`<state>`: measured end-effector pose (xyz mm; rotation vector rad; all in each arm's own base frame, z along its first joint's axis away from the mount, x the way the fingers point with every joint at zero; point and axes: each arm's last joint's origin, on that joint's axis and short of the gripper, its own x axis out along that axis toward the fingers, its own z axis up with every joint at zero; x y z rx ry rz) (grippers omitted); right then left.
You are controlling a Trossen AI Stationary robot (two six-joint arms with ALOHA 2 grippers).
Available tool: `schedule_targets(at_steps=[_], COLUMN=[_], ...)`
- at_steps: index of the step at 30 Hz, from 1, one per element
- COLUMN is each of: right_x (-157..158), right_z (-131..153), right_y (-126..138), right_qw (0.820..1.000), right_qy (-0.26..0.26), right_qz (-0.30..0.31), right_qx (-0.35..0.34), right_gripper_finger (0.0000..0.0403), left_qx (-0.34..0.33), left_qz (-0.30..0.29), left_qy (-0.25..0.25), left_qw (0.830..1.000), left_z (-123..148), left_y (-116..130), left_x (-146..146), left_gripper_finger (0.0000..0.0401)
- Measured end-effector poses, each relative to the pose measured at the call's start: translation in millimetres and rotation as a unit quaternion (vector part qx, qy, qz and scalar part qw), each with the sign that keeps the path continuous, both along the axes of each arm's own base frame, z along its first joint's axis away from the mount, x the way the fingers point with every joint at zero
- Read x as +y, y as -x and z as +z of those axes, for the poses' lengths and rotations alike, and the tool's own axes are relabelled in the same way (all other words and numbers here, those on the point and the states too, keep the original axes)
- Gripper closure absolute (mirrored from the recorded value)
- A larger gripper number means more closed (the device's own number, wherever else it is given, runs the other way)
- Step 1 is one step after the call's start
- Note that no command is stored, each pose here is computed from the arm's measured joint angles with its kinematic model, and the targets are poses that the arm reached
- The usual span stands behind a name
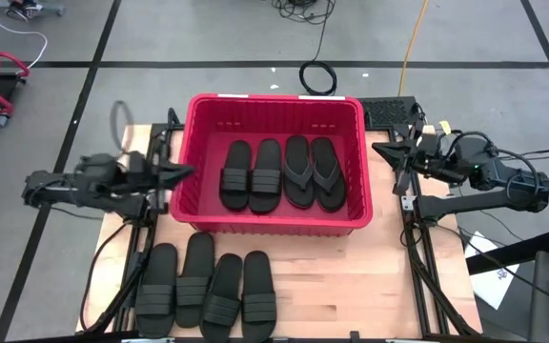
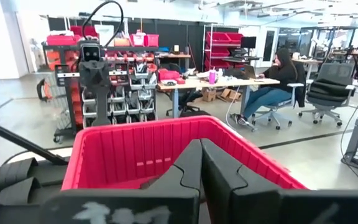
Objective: Pick and place slides into bin
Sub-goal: Put the slide into the red bin
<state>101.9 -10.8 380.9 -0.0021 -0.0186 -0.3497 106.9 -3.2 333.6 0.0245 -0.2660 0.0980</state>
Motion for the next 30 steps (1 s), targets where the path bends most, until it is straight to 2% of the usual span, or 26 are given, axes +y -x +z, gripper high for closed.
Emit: schedule_targets(at_steps=[3, 10, 17, 21, 25, 30], right_x=[0, 0, 6, 8, 12, 17], right_z=[2, 4, 16, 26, 35, 34], right_y=[0, 0, -9, -17, -28, -43], right_qw=[1.0, 1.0, 0.99, 0.983, 0.974, 0.956], right_qy=[-0.002, -0.011, 0.032, 0.034, 0.031, -0.017], right_qz=[0.0, 0.003, 0.111, 0.146, 0.21, 0.291], right_qx=[-0.009, -0.026, -0.078, -0.104, -0.075, 0.015], right_gripper_finger=[0.0403, 0.0403, 0.0403, 0.0403, 0.0403, 0.0403], left_qx=[-0.024, -0.023, 0.007, 0.005, -0.005, -0.003], left_qz=[0.024, 0.058, 0.086, 0.095, 0.137, 0.189], left_qy=[-0.025, -0.018, 0.031, 0.093, 0.129, 0.138], left_qw=[0.999, 0.998, 0.996, 0.991, 0.982, 0.972], left_z=[4, 2, -5, -7, -7, -8], left_y=[19, 39, 37, 37, 38, 37], left_x=[2, 6, 8, 9, 12, 15], left_gripper_finger=[0.0401, 0.0401, 0.0399, 0.04, 0.0399, 0.0399])
